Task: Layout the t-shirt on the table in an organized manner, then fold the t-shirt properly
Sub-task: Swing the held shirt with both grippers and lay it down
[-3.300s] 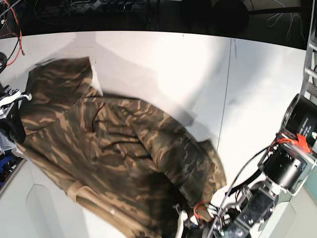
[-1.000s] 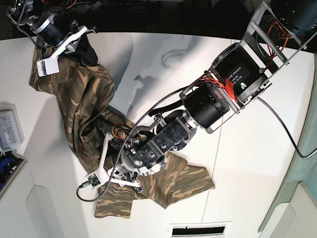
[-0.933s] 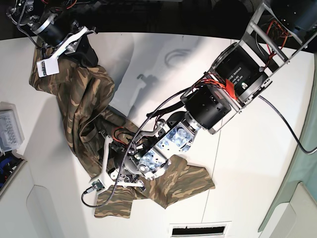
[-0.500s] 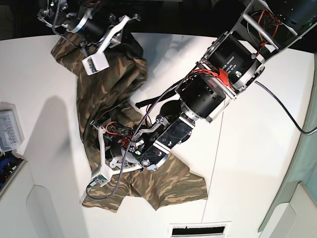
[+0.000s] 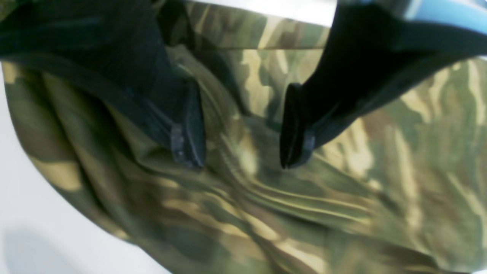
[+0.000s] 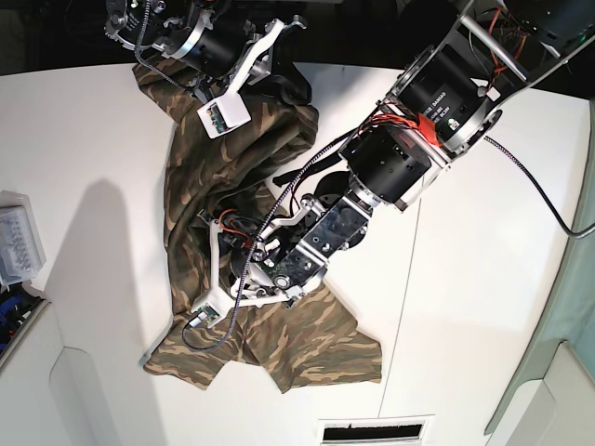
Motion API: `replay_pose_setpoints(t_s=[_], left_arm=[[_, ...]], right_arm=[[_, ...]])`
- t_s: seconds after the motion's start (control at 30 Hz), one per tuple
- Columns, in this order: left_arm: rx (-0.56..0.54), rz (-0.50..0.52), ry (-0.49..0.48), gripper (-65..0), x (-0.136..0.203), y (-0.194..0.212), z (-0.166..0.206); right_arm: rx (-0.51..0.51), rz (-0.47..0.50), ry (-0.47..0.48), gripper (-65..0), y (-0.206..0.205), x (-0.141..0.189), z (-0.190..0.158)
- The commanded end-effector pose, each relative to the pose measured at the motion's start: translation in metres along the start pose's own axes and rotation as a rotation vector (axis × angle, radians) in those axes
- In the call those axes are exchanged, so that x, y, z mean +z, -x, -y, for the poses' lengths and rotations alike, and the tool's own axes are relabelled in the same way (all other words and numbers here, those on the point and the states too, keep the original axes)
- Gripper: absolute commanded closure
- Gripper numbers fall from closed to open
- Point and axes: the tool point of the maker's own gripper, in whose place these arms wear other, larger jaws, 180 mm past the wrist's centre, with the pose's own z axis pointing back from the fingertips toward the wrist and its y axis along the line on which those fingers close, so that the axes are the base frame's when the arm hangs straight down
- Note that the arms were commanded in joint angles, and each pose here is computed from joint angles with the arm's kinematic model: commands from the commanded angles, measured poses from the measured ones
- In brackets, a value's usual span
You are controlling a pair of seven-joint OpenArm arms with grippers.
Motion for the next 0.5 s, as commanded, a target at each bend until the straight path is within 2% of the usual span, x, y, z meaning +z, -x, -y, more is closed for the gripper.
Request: replay_pose_setpoints(t_s=[0.0, 0.03, 0.07, 0.17, 0.3, 0.47], left_arm=[[-0.009, 0.045, 0.014, -35.0, 0.003, -0.017, 0.004], [-0.01, 0.04, 0.013, -34.1, 0.002, -0.014, 0.005], [-0.015, 0.035, 0.011, -28.9, 0.001, -0.011, 0.006], [-0.055, 0.035, -0.025, -0.3, 0.002, -0.013, -0.002], [-0.077, 0.067, -0.125, 0.0, 0.015, -0.037, -0.046], [-0.112, 0.109, -0.279, 0.0, 0.055, -0.072, -0.134]], right_arm=[[0.004, 0.051, -0.018, 0.0, -0.012, 0.001, -0.005], [0.004, 0.051, -0.018, 0.0, -0.012, 0.001, -0.005], [0.004, 0.051, -0.018, 0.0, -0.012, 0.001, -0.005], [0.015, 0.052, -0.005, 0.0, -0.013, 0.002, -0.003], [0.044, 0.073, 0.027, 0.0, -0.019, 0.001, 0.004], [0.095, 0.129, 0.023, 0.0, -0.048, -0.003, 0.009]])
